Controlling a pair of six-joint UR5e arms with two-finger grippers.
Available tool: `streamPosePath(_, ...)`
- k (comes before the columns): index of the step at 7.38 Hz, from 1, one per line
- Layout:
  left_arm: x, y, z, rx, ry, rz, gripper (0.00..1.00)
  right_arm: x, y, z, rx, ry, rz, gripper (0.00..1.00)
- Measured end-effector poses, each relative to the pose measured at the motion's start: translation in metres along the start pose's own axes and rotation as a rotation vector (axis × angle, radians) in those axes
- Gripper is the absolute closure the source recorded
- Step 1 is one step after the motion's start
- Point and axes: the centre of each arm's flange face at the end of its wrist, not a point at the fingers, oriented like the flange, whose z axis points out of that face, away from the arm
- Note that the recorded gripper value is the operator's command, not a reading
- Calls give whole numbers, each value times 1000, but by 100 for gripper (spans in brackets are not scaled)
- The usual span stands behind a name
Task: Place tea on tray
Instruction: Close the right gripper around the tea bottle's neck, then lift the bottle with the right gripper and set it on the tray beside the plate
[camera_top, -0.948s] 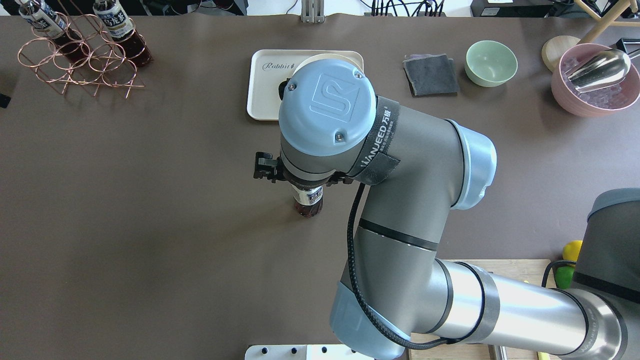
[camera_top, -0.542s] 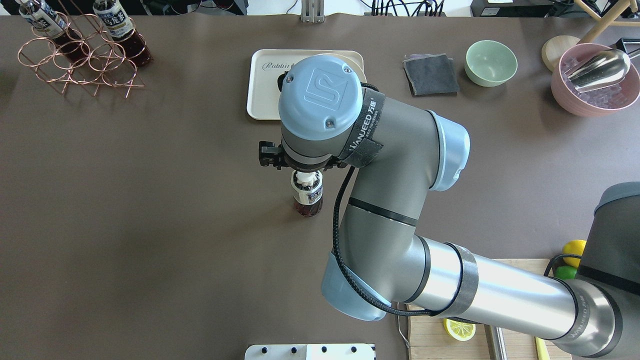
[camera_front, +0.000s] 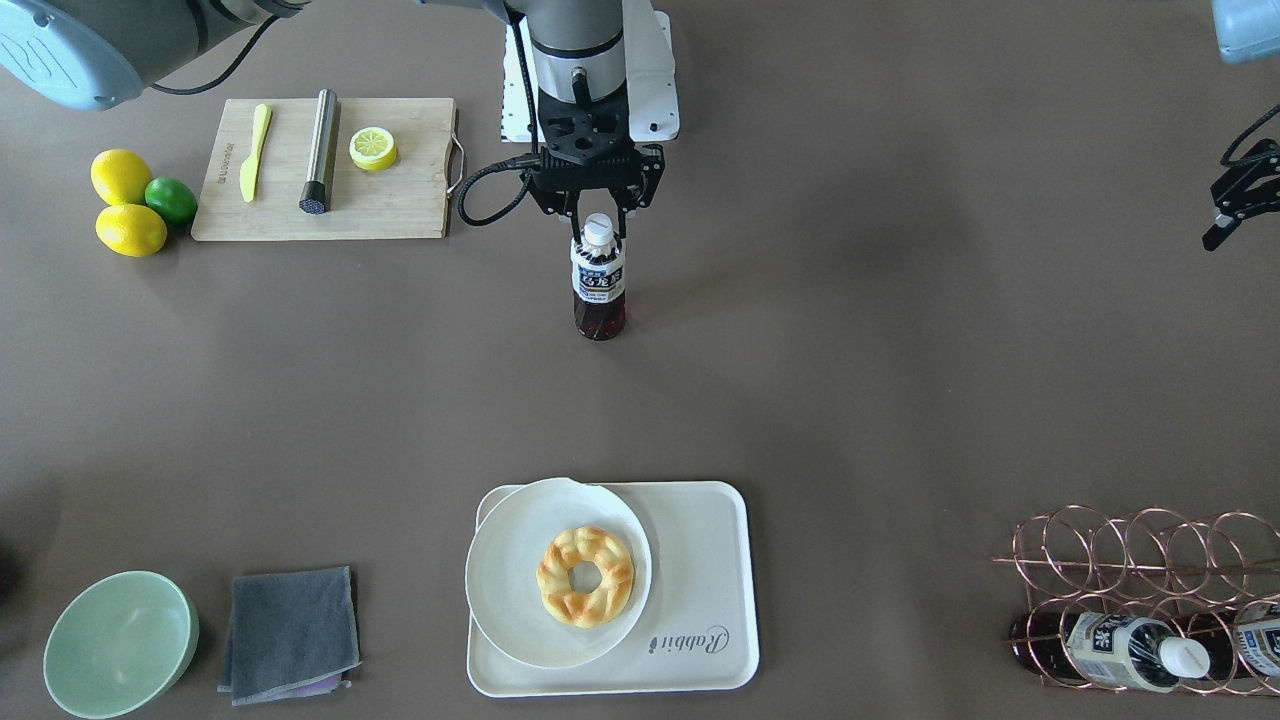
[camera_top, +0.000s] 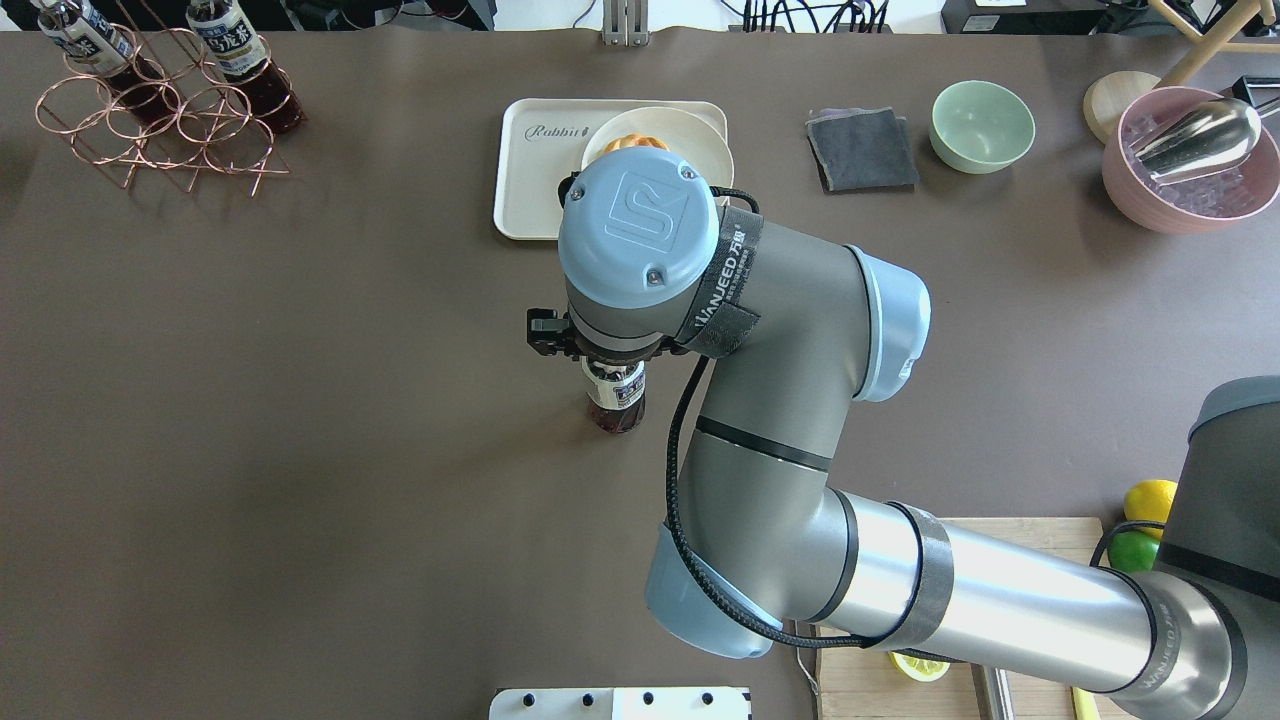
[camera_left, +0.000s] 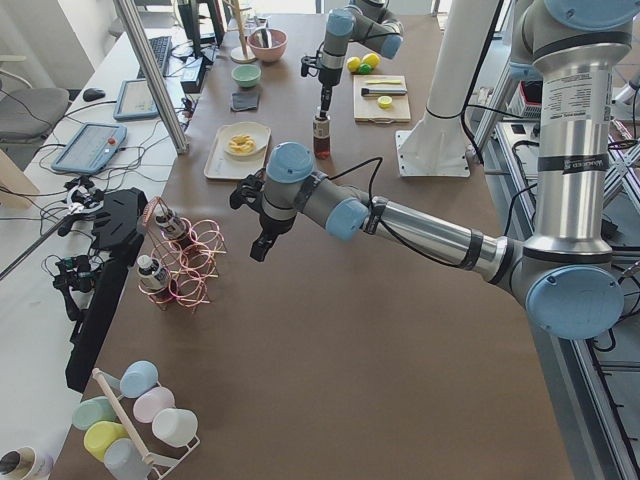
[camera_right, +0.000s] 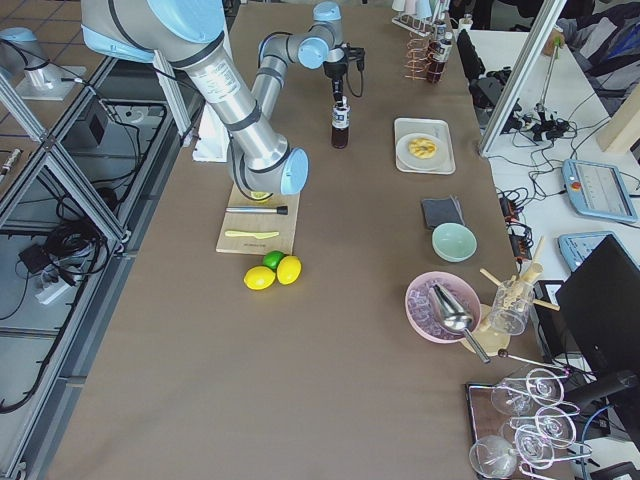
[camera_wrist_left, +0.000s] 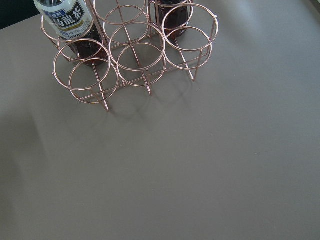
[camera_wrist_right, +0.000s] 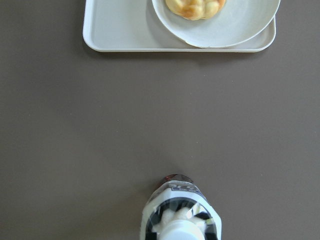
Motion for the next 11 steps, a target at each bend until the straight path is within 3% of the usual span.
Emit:
streamPosePath(3, -2, 3, 2, -5, -1, -5, 4, 1, -18, -19, 23, -14, 4, 100)
streamPosePath(5, -9, 8, -1, -4, -7, -18, 4, -6, -50, -42, 57, -22, -12, 100)
streamPosePath(8, -50, 78, -11, -23, -9, -132, 4, -54, -130, -45, 67, 33, 5, 100)
streamPosePath(11, -70, 117, 0, -67, -5, -201, 4, -88, -203, -13, 92, 7, 33, 100)
